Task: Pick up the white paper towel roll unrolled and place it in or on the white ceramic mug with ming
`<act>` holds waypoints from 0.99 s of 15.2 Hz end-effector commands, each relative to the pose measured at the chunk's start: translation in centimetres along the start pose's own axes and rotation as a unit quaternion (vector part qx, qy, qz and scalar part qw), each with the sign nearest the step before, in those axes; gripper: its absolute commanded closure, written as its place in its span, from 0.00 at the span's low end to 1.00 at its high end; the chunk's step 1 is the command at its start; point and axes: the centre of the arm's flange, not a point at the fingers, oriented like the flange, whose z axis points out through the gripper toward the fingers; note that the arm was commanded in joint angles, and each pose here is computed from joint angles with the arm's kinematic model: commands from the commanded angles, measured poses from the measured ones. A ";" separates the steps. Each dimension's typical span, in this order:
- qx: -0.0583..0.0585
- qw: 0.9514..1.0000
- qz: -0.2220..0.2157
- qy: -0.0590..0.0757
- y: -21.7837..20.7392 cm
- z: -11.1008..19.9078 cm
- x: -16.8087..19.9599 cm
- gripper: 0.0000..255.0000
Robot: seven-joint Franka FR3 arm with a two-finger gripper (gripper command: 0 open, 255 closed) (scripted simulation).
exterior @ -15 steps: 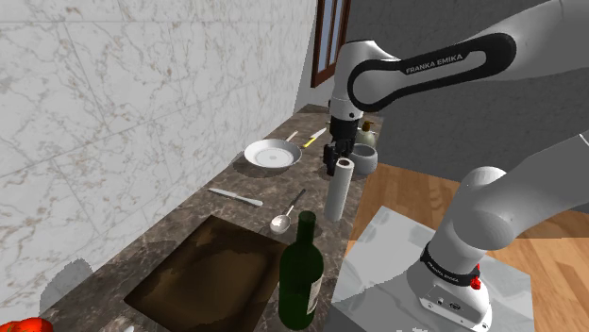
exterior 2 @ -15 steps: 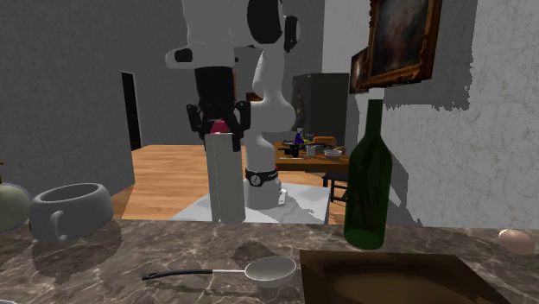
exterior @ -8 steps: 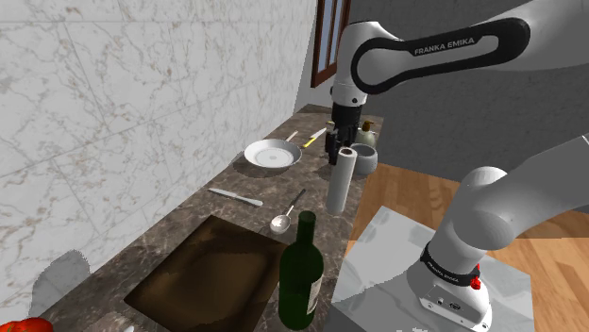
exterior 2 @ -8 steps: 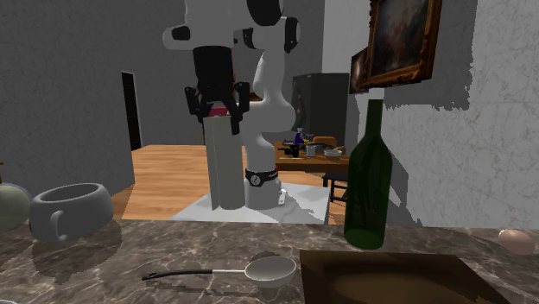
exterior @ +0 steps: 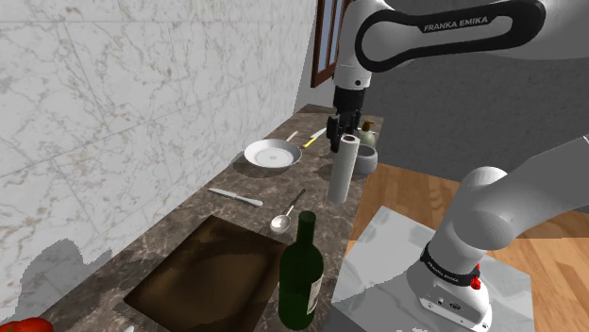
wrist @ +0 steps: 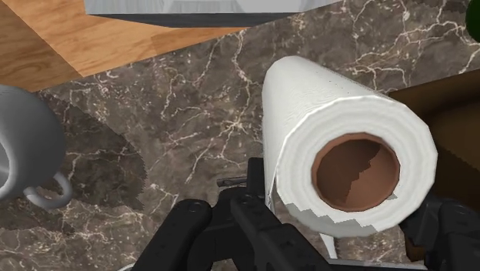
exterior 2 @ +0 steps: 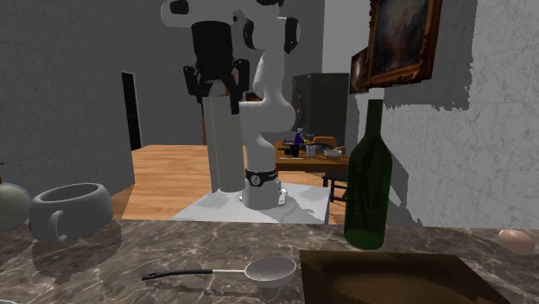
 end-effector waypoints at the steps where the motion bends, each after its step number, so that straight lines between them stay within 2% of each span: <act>1: 0.000 1.000 0.000 0.000 -0.1 -1.1 -0.1 1.00; 9: 0.000 1.000 0.000 0.000 -0.3 -5.0 -0.2 1.00; 15: 0.000 1.000 0.000 0.000 7.0 -7.0 1.9 1.00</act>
